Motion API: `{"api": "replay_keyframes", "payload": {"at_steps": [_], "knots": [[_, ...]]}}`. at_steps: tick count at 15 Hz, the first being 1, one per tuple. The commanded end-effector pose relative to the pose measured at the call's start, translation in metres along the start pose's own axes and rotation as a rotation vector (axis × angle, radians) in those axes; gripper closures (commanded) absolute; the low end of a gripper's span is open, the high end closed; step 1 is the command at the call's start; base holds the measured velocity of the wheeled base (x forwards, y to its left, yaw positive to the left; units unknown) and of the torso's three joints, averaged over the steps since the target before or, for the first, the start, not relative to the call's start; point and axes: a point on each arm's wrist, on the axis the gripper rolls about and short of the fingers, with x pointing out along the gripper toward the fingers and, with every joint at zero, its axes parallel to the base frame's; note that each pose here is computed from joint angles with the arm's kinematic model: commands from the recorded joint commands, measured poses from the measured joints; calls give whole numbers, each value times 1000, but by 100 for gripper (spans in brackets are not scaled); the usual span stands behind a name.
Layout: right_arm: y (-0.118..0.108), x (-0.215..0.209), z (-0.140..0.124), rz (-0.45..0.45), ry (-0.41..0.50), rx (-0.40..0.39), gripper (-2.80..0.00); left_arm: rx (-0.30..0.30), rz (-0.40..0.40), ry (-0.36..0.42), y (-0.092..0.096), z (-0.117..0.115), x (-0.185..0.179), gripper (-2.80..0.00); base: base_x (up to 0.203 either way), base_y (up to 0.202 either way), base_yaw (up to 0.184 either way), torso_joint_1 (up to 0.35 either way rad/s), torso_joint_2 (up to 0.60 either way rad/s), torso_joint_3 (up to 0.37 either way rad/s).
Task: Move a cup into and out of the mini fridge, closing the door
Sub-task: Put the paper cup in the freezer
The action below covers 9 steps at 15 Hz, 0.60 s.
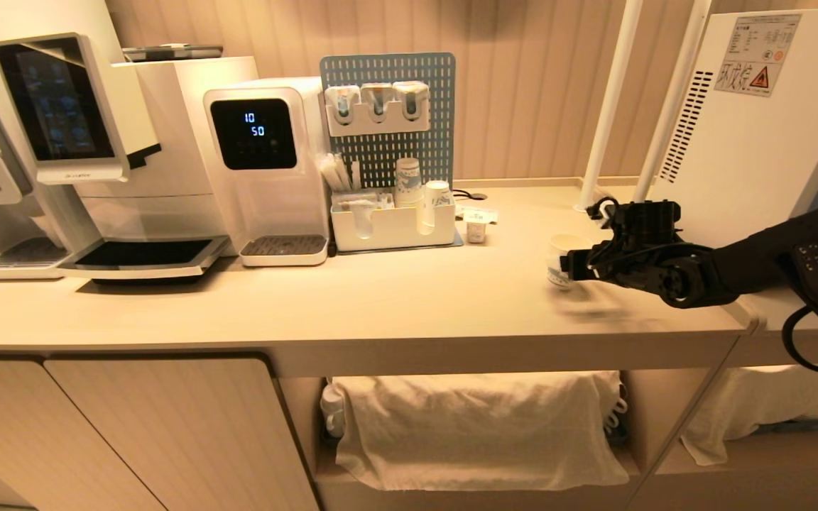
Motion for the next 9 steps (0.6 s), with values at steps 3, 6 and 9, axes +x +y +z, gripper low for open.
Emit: {"api": "replay_keyframes", "payload": {"at_steps": [3, 6, 9], "knots": [[-5, 4, 1, -7, -12, 2, -280, 0, 0, 3, 0, 0, 0, 0, 0, 0, 0, 0, 0, 0], [-4, 3, 0, -7, -17, 9, 0, 0, 0, 2, 0, 0, 0, 0, 0, 0, 0, 0, 0, 0], [-4, 2, -3, -6, 7, -2, 0, 0, 0, 2, 0, 0, 0, 0, 0, 0, 0, 0, 0, 0]]}}
